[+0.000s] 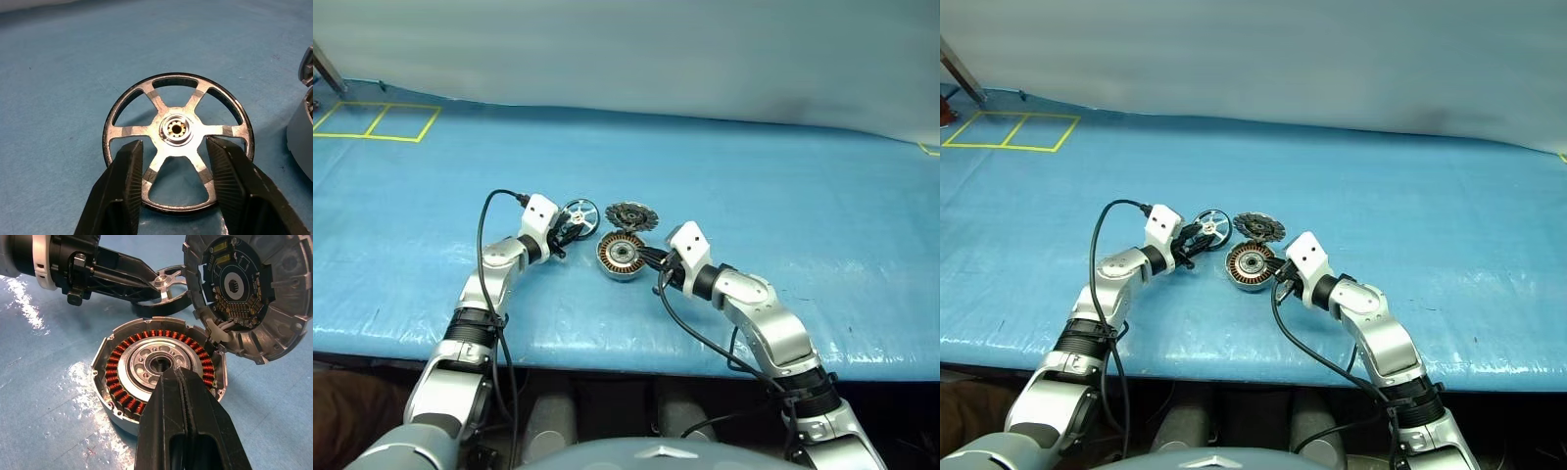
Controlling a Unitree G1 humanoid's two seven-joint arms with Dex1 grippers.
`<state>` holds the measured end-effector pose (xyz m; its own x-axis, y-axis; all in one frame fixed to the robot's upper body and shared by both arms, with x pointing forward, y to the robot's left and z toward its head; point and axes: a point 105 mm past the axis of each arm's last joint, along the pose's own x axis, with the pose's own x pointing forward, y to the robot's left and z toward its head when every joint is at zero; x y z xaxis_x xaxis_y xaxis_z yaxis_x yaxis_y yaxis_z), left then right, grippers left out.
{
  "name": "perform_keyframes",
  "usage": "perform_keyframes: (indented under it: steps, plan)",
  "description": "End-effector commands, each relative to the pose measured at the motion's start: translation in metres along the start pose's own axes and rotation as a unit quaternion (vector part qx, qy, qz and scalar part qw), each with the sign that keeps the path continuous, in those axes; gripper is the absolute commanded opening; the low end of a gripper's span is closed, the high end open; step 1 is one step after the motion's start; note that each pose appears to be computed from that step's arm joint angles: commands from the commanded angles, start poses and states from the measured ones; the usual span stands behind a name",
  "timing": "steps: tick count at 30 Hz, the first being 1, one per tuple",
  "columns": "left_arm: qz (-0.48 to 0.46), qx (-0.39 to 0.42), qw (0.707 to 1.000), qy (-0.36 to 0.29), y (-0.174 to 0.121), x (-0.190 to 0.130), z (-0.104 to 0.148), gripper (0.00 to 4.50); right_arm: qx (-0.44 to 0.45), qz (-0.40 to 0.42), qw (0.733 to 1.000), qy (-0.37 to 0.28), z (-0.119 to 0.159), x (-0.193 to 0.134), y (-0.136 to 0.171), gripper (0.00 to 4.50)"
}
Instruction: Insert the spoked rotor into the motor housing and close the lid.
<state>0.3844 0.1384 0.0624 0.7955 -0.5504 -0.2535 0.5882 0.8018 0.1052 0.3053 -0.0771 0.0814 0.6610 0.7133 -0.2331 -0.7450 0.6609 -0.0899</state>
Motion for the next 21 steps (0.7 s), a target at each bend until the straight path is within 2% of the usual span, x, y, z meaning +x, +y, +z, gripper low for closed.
perform_keyframes:
  steps: [1,11,14,21]
  plan:
    - [0.008,0.015,0.999,0.041,0.001,-0.002,-0.016,1.19,-0.014,-0.01,1.0,-0.025,0.014,-0.003,-0.003,0.0]
    - [0.011,0.007,0.999,0.045,0.003,-0.004,-0.019,1.19,-0.014,-0.018,1.0,-0.022,0.012,-0.004,-0.004,0.0]
    - [0.012,0.006,0.999,0.043,0.003,-0.004,-0.018,1.02,-0.014,-0.018,0.999,-0.022,0.012,-0.004,-0.005,0.0]
    - [0.026,-0.004,0.999,-0.022,0.014,-0.019,0.005,1.02,-0.015,-0.02,0.999,-0.021,0.012,-0.005,-0.005,0.0]
